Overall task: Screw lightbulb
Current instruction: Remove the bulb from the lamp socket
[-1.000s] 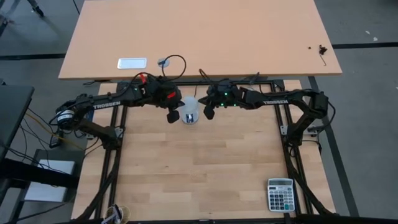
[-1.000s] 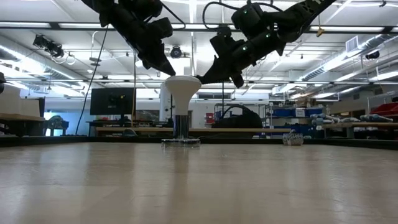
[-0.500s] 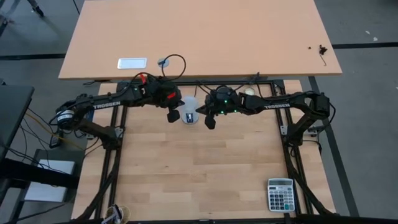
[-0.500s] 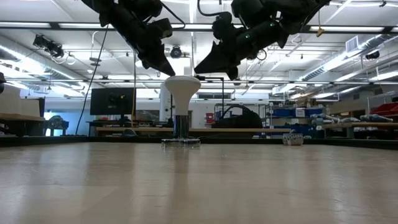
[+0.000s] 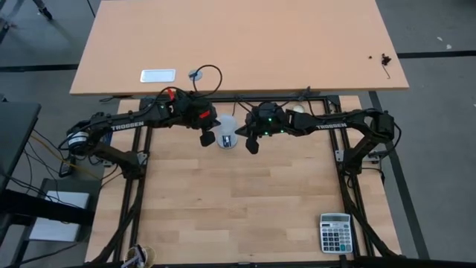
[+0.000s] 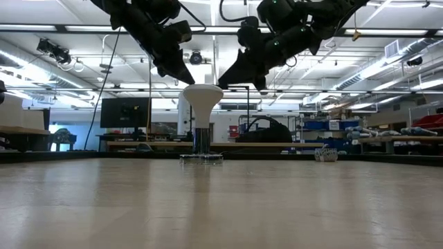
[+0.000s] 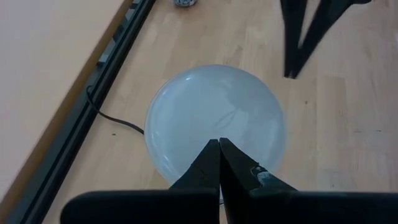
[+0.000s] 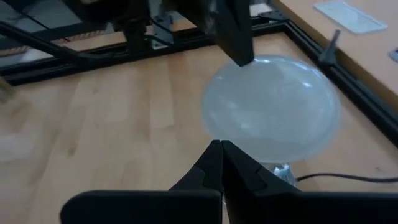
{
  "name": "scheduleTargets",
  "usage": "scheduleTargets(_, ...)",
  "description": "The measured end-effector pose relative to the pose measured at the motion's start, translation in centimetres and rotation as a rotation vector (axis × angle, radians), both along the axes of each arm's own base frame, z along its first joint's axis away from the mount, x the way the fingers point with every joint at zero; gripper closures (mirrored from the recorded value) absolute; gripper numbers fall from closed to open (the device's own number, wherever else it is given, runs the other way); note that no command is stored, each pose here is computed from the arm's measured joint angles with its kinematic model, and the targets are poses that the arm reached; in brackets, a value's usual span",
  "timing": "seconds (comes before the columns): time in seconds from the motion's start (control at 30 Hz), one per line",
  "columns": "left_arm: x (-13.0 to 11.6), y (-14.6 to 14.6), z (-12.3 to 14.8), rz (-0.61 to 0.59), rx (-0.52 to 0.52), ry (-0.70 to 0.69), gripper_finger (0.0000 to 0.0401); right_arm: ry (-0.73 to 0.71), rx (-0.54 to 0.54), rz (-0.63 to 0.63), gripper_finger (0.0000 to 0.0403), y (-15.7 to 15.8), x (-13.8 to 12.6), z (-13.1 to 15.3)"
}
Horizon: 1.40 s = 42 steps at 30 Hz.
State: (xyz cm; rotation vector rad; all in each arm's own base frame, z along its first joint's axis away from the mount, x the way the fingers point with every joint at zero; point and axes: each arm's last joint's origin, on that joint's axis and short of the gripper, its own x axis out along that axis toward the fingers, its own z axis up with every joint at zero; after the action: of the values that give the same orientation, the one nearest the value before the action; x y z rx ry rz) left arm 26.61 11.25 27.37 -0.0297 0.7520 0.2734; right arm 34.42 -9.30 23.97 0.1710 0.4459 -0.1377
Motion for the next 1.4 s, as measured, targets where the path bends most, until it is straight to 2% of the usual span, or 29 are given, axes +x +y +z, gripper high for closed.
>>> scheduleTargets(0.1, 0.0, 0.0, 0.0, 0.001, 0.001, -0.001, 0.0398, 0.007, 0.05, 0.033, 0.0393, 0.1, 0.4, 1.2)
scheduleTargets(0.37, 0.0, 0.0, 0.0, 0.003, 0.003, -0.003, 0.0398, 0.025, 0.03, 0.031, 0.0393, 0.3, 1.1, 4.1)
scheduleTargets(0.63, 0.0, 0.0, 0.0, 0.004, 0.002, -0.005, 0.0398, 0.149, 0.082, -0.004, 0.0392, 0.1, 0.5, 3.6)
scheduleTargets(0.8, 0.1, 0.1, 0.1, 0.003, 0.007, -0.014, 0.0398, 0.149, 0.053, -0.027, 0.0392, 0.3, 0.6, 3.7)
scheduleTargets(1.07, 0.1, 0.1, 0.1, 0.003, 0.008, -0.018, 0.0398, 0.209, 0.109, -0.016, 0.0392, 0.0, 2.0, 1.0)
scheduleTargets(1.4, 0.2, 0.1, 0.2, -0.001, 0.01, -0.026, 0.0398, 0.184, 0.095, -0.03, 0.0392, -0.6, 2.1, 1.0)
